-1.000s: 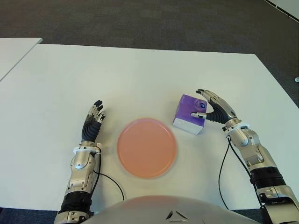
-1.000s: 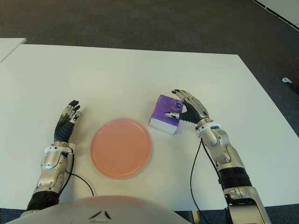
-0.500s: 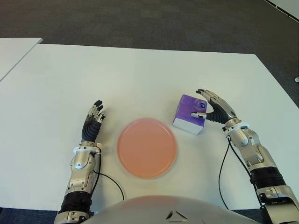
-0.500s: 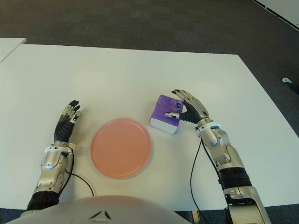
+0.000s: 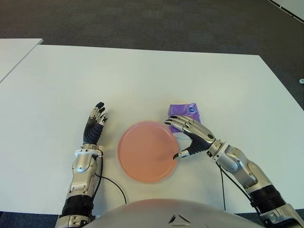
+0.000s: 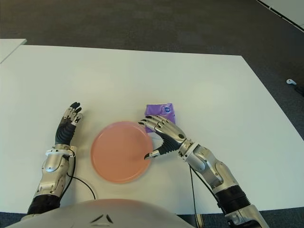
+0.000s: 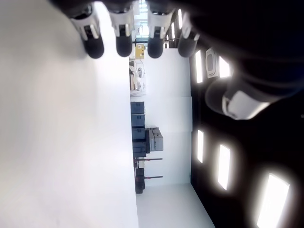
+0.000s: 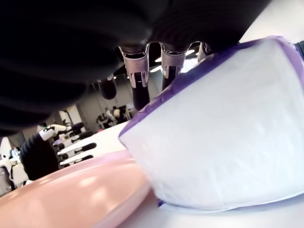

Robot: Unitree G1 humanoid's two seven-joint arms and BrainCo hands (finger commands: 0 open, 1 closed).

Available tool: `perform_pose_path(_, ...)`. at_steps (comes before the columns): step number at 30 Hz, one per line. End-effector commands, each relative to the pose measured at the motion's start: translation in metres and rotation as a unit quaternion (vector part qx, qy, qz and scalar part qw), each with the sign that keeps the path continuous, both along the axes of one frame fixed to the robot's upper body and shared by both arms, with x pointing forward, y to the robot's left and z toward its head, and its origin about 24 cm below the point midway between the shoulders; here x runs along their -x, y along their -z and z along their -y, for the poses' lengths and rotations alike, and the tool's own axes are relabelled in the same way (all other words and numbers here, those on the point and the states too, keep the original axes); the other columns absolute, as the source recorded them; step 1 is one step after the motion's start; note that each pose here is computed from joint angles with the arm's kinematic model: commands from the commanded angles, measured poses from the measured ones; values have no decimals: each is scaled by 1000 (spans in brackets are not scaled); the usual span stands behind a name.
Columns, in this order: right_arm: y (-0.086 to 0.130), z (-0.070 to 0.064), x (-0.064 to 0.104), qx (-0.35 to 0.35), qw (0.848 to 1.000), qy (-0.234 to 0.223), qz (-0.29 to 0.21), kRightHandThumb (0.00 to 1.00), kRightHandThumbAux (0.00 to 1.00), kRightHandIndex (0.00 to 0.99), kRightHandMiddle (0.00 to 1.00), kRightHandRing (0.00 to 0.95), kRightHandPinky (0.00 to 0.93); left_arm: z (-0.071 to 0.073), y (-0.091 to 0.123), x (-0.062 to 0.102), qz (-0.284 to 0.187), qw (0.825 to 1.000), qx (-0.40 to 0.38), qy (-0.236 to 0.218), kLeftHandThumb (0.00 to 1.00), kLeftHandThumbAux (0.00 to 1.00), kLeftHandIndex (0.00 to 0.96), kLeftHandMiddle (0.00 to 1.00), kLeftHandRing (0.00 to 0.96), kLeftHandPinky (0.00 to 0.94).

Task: Put the tissue paper into the plate.

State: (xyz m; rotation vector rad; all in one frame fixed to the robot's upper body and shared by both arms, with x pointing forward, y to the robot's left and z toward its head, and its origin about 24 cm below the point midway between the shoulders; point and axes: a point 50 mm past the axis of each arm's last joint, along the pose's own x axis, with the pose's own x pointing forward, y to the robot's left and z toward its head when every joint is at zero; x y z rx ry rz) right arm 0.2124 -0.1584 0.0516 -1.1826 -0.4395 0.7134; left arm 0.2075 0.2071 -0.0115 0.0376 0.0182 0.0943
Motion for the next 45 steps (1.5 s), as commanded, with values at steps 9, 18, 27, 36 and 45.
perform_pose_path(9,7,-1,7,14,1000,-6,-13,189,385,0,0,0,0,4,15,7,-40,999,7,2,0,455,0,0,0,0)
perform_pose_path(18,8,3,1,6,1000,8,-12,209,386,0,0,0,0,5,14,7,-38,999,6,4,0,457,0,0,0,0)
perform_pose_path(27,11,14,-10,7,999,37,-19,239,380,0,0,0,0,5,14,7,-41,999,5,3,0,444,0,0,0,0)
perform_pose_path(36,11,17,-13,9,999,45,-19,261,369,0,0,0,0,3,15,8,-42,999,6,-2,0,445,0,0,0,0)
perform_pose_path(45,11,17,-13,9,999,44,-19,261,368,0,0,0,0,2,15,8,-42,999,6,-4,0,450,0,0,0,0)
